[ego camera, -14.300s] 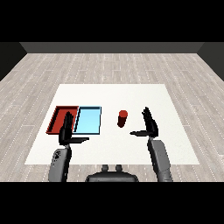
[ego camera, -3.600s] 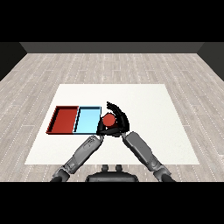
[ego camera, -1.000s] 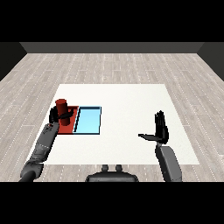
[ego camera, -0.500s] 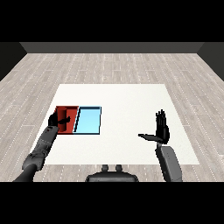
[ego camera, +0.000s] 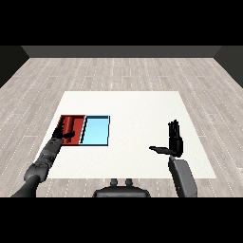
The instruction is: Pick the red can and put it in the red box
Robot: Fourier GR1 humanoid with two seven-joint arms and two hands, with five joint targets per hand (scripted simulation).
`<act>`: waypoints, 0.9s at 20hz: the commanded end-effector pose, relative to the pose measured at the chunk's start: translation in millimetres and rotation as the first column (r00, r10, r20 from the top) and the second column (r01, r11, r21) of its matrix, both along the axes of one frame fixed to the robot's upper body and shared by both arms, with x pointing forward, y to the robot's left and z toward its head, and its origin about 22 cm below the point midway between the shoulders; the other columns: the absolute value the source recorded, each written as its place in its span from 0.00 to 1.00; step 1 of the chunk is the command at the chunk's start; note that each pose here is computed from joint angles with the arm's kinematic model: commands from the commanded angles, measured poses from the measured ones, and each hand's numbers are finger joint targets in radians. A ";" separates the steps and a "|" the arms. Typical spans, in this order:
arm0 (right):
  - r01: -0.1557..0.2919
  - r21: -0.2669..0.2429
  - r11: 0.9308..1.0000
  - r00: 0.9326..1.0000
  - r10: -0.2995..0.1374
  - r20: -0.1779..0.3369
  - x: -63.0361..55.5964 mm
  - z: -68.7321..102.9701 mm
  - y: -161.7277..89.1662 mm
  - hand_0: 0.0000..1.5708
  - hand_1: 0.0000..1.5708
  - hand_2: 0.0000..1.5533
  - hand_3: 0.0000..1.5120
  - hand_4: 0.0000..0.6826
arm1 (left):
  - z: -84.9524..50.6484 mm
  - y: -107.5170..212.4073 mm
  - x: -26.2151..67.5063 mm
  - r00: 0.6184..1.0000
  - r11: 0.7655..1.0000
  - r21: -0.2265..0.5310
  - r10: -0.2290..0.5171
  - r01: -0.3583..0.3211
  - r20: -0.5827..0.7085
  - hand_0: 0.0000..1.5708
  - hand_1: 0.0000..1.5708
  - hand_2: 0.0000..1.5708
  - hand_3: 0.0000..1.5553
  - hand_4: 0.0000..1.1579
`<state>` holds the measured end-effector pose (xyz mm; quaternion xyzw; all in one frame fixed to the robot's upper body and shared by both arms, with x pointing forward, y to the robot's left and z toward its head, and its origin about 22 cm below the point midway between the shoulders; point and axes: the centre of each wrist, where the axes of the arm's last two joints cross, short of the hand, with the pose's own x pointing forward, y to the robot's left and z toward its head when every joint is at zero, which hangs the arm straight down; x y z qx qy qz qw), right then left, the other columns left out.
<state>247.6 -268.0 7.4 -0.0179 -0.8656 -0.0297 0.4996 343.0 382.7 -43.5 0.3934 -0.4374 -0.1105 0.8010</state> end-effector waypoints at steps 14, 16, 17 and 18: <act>-0.050 -0.004 0.999 0.998 0.050 0.039 -6.1 2.2 -7.6 0.00 0.00 0.00 0.00 0.00 | 34.0 5.5 20.2 0.878 0.975 -0.222 0.125 -0.023 0.461 0.00 0.00 0.00 0.00 0.00; -0.078 0.018 0.997 0.996 0.078 0.041 -4.1 4.2 -1.0 0.00 0.00 0.00 0.00 0.00 | 40.5 -20.8 34.2 0.759 0.964 -0.245 0.087 0.098 0.646 0.00 0.00 0.00 0.00 0.00; -0.073 0.047 0.996 0.996 0.070 0.058 -2.9 4.5 8.5 0.00 0.00 0.00 0.00 0.00 | 52.1 -17.5 38.5 0.705 0.956 -0.249 0.069 0.156 0.706 0.00 0.00 0.00 0.00 0.00; -0.064 0.044 0.997 0.998 0.063 0.027 -15.1 -2.8 -3.4 0.00 0.00 0.00 0.00 0.00 | 48.4 -41.2 44.3 0.658 0.937 -0.262 0.049 0.229 0.752 0.00 0.00 0.00 0.00 0.00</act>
